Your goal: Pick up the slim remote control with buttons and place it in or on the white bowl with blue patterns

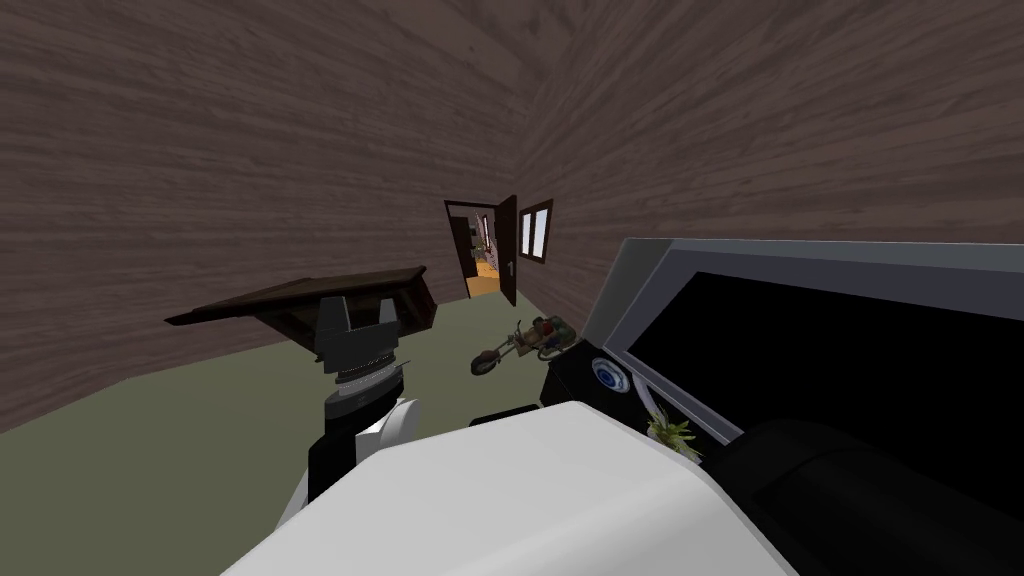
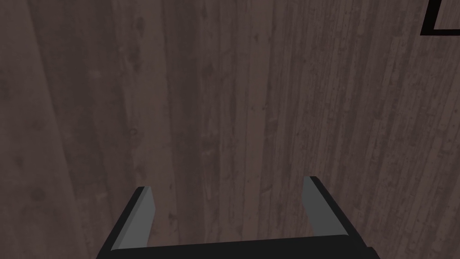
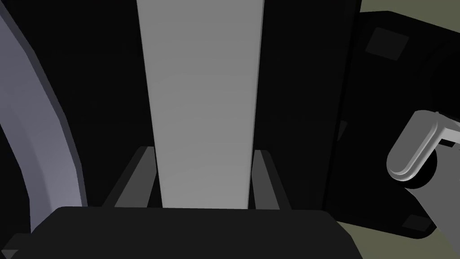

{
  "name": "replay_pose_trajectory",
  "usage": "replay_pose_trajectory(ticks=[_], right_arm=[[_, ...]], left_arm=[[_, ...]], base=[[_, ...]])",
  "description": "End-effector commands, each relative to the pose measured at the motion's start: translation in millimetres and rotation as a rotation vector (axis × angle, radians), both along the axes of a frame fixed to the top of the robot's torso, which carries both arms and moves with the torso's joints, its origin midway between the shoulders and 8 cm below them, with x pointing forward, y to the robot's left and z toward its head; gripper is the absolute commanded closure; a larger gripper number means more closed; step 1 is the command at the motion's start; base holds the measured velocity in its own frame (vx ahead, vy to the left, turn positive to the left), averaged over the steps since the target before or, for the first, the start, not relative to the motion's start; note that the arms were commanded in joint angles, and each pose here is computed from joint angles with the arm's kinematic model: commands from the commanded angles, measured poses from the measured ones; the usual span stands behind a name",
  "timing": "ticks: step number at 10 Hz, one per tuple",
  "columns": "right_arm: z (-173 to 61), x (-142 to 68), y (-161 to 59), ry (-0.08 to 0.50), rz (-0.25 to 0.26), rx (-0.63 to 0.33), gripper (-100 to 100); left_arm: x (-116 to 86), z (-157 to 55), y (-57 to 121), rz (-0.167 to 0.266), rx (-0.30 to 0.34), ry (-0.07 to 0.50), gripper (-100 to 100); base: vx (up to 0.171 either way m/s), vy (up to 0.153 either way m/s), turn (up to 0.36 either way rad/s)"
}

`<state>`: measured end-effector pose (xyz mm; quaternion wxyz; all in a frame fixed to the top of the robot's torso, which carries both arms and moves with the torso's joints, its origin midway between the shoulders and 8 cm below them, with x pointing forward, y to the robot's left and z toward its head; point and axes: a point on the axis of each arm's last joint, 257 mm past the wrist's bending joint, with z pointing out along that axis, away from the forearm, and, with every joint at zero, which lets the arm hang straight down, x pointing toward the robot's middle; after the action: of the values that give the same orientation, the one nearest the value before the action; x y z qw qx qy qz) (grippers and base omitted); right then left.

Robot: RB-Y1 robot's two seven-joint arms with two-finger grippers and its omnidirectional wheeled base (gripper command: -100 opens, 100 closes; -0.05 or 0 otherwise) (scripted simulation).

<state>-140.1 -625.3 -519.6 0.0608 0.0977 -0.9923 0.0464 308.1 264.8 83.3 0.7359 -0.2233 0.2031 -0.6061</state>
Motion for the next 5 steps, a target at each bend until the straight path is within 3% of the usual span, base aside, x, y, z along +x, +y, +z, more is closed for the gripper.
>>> replay_pose_trajectory(ticks=[1, 3, 5], right_arm=[[6.1, -2.0, -10.6, 0.009, 0.001, -0.011, 100], [13.7, 0.8, -18.3, 0.018, 0.002, -0.014, 100], [16.8, 7.7, -20.0, 0.019, 0.0, -0.006, 100]], left_arm=[[0.0, 0.0, 0.0, 0.0, 0.0, 0.0, 0], [0.0, 0.1, 0.0, 0.0, 0.0, 0.0, 0], [0.0, 0.0, 0.0, 0.0, 0.0, 0.0, 0]], base=[[0.132, 0.111, 0.03], [0.095, 0.072, 0.024], [0.212, 0.072, 0.042]])
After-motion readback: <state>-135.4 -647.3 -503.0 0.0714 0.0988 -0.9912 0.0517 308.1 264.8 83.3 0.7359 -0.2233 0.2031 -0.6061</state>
